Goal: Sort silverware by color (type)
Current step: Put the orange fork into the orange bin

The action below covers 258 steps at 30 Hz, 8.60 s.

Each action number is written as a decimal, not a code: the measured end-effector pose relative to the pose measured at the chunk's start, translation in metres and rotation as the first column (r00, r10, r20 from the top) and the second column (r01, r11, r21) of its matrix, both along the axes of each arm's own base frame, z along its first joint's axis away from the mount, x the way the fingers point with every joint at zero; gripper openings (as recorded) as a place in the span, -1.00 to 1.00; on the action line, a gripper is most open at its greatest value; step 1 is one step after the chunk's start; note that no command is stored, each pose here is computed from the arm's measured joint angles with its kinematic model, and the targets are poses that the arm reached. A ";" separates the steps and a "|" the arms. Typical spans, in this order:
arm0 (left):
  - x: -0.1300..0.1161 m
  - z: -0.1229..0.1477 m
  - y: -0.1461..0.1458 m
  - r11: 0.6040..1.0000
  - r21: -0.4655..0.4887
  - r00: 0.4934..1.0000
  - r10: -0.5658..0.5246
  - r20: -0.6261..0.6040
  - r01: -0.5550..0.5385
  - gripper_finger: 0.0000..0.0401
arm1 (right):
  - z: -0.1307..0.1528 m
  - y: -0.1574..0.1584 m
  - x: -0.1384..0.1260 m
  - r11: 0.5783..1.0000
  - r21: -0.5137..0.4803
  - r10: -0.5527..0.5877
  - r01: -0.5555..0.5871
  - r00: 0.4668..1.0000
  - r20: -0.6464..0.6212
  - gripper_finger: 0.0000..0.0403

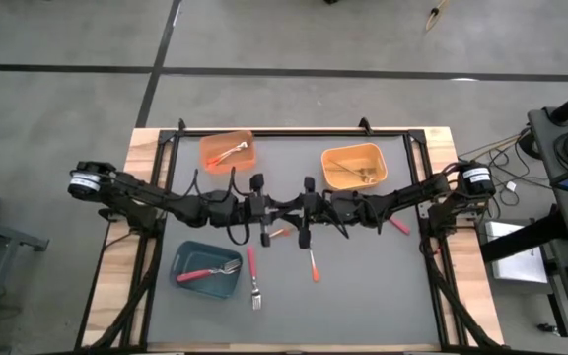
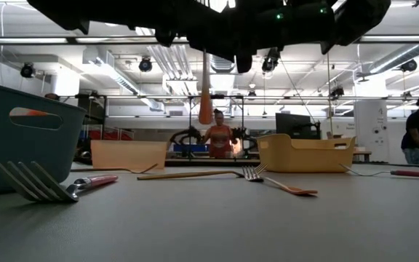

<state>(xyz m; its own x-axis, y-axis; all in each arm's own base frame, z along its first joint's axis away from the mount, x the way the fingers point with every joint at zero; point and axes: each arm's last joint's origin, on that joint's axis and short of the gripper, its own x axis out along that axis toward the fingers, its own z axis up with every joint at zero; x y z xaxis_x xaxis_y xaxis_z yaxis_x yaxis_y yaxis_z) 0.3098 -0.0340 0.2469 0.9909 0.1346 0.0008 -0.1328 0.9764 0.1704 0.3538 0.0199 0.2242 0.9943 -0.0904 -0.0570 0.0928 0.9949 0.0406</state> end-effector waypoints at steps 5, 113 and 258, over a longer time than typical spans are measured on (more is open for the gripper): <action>-0.002 0.005 0.000 1.000 0.005 1.000 0.001 0.017 -0.001 -0.99 | -0.003 0.000 0.000 1.000 -0.009 0.002 -0.002 0.999 -0.037 -0.33; 0.078 -0.064 0.068 0.451 -0.286 0.425 0.244 -0.872 -0.845 -0.80 | 0.044 -0.035 -0.165 0.913 -0.394 -0.250 0.104 0.907 -0.339 -0.96; -0.098 -0.031 0.261 0.878 0.059 0.689 0.413 -0.595 -0.475 -1.00 | 0.013 -0.139 -0.092 0.930 -0.283 -0.328 0.235 0.878 -0.350 -0.96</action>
<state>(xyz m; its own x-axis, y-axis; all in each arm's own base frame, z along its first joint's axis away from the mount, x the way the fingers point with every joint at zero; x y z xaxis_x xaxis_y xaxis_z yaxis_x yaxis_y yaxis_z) 0.2123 0.2265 0.2163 0.6193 0.5276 -0.5815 -0.4625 0.8436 0.2728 0.2616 -0.1190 0.2370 0.8275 -0.4195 -0.3732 0.3319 0.9016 -0.2775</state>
